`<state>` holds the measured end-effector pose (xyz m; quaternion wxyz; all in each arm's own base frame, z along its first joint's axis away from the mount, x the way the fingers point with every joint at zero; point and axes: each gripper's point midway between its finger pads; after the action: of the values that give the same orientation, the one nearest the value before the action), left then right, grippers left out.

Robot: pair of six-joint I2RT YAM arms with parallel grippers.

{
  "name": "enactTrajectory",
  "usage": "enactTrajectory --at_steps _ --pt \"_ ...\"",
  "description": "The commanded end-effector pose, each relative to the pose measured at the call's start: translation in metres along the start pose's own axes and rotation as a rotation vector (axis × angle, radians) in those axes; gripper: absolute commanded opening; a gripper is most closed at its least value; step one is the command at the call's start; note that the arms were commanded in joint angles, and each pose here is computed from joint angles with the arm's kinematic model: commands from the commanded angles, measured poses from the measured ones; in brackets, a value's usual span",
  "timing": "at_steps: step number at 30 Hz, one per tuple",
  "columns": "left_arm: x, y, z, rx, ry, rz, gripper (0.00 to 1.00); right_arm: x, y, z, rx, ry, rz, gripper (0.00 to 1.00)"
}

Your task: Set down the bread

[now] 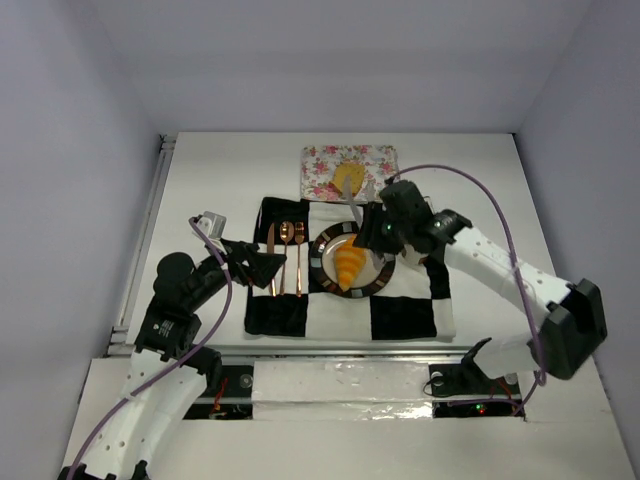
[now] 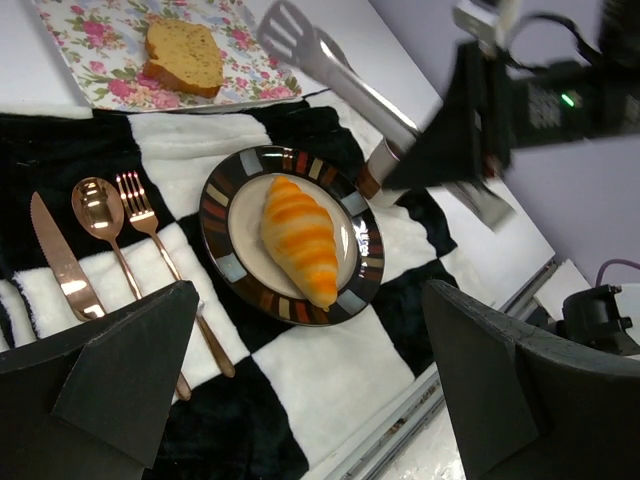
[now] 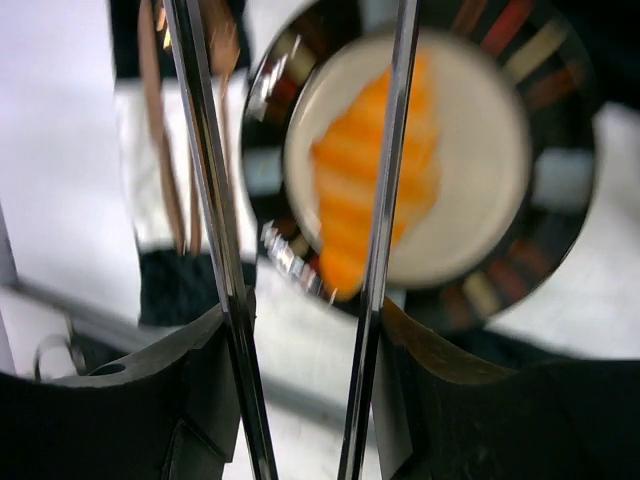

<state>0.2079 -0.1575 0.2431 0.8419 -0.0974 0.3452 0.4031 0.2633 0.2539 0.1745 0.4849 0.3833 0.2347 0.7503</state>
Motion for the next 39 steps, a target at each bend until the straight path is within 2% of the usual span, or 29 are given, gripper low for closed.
enactTrajectory --at_steps 1,3,4,6,10,18,24,28,31,33,35,39 --pt "-0.008 0.000 0.007 -0.029 -0.019 -0.032 0.95 -0.005 -0.017 0.063 -0.108 -0.003 0.053 0.51" --pt "-0.008 0.000 0.006 -0.026 -0.018 -0.034 0.95 -0.017 -0.027 0.087 -0.117 -0.011 0.050 0.51" --pt "-0.008 0.000 0.006 -0.026 -0.018 -0.034 0.95 -0.024 -0.047 0.083 -0.070 -0.017 0.036 0.51" --pt "-0.008 0.000 0.006 -0.024 -0.018 -0.036 0.95 -0.037 -0.056 0.103 -0.080 -0.030 0.020 0.50" --pt "-0.008 0.000 0.006 -0.025 -0.018 -0.035 0.95 -0.057 -0.087 0.113 -0.026 -0.074 0.025 0.49" --pt "-0.009 0.001 0.007 -0.030 -0.021 -0.037 0.95 -0.069 -0.126 0.098 0.065 -0.095 0.039 0.47" --pt "-0.008 0.000 0.006 -0.027 -0.019 -0.037 0.95 -0.057 -0.131 0.088 0.097 -0.112 0.125 0.42" --pt "-0.010 0.001 0.006 -0.026 -0.021 -0.040 0.95 -0.058 -0.133 0.088 0.099 -0.117 0.120 0.38" --pt "-0.010 0.001 0.006 -0.029 -0.022 -0.036 0.95 -0.060 -0.134 0.085 0.103 -0.114 0.109 0.33" --pt "-0.009 0.001 0.007 -0.031 -0.022 -0.034 0.95 -0.061 -0.131 0.086 0.092 -0.112 0.102 0.23" --pt "-0.009 0.001 0.007 -0.032 -0.022 -0.032 0.95 -0.060 -0.125 0.088 0.072 -0.110 0.107 0.19" --pt "-0.008 0.001 0.007 -0.031 -0.021 -0.030 0.95 -0.044 -0.085 0.111 -0.022 -0.085 0.147 0.18"
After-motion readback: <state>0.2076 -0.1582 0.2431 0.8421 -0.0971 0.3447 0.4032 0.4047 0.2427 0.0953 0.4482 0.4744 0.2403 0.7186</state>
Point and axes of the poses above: each gripper's point midway between its finger pads, its own y axis back along the fingers, its own x axis along the line the jaws close on, z = x × y, and after that the axes turned 12 degrees about y, right-handed
